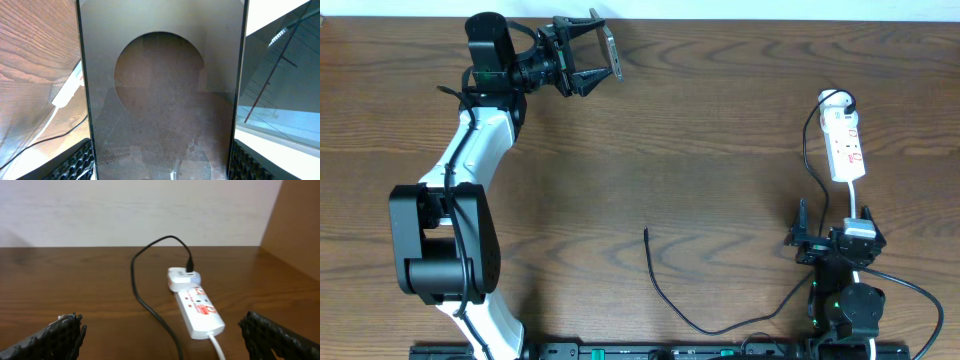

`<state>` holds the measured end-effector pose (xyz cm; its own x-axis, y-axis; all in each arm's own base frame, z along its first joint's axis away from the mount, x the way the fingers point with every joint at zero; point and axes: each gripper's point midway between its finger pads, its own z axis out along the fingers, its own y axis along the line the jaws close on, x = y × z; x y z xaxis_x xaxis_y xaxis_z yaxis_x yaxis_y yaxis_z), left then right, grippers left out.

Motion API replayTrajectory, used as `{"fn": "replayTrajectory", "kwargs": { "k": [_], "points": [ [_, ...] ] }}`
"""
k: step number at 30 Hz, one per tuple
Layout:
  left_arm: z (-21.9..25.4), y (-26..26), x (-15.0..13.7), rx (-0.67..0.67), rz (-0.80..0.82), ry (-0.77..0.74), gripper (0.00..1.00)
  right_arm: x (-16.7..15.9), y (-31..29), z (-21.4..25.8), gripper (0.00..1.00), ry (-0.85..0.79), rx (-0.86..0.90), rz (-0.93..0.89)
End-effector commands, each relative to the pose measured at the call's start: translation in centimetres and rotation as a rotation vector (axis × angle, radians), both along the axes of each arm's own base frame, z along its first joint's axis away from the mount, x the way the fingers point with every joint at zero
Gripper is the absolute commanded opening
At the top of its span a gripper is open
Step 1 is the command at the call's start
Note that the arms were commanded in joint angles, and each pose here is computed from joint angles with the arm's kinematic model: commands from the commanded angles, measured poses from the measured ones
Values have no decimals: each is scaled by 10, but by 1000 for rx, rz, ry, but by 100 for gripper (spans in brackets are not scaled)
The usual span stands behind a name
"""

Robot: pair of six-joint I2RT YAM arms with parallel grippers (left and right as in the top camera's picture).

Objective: Plug charger to phone and switch on socket

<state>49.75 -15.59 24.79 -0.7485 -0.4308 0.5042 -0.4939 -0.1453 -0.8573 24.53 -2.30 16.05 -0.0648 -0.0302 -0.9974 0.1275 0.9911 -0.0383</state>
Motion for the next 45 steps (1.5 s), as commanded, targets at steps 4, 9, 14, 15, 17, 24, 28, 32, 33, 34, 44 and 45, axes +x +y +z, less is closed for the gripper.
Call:
{"fn": "replayTrajectory", "kwargs": {
  "k": [4, 9, 14, 15, 17, 24, 28, 32, 33, 34, 44, 45],
  "points": [
    [30, 0, -6, -7, -32, -76, 7, 1, 11, 0, 99, -5, 22, 61],
    [30, 0, -6, -12, -31, -68, 7, 1, 11, 1, 99, -7, 29, 57],
    [29, 0, -6, -14, -30, -63, 8, 1, 21, 3, 99, -24, 142, 113],
    [30, 0, -6, -16, -29, -58, 7, 1, 25, 3, 99, -24, 167, 135],
    [30, 0, -5, -21, -27, -47, 7, 1, 31, 3, 99, -23, 224, 164],
    [29, 1, -4, -18, -21, -51, 7, -1, 48, 15, 99, -17, 269, 261],
    [29, 2, -2, -1, -6, -80, 7, 1, 53, 25, 99, 32, 260, 288],
    [29, 2, -1, 8, -6, -97, 7, 8, 66, 38, 99, 113, 220, 360],
    [29, 2, -1, 13, -5, -106, 7, 11, 69, 42, 99, 133, 218, 380],
    [29, 3, -1, 18, -4, -115, 7, 15, 74, 45, 99, 157, 217, 407],
    [27, 4, 5, 124, 15, -294, 7, 57, 146, 69, 99, 407, 367, 870],
    [27, 4, 6, 139, 20, -319, 8, 61, 152, 70, 99, 427, 385, 909]
  ]
}}
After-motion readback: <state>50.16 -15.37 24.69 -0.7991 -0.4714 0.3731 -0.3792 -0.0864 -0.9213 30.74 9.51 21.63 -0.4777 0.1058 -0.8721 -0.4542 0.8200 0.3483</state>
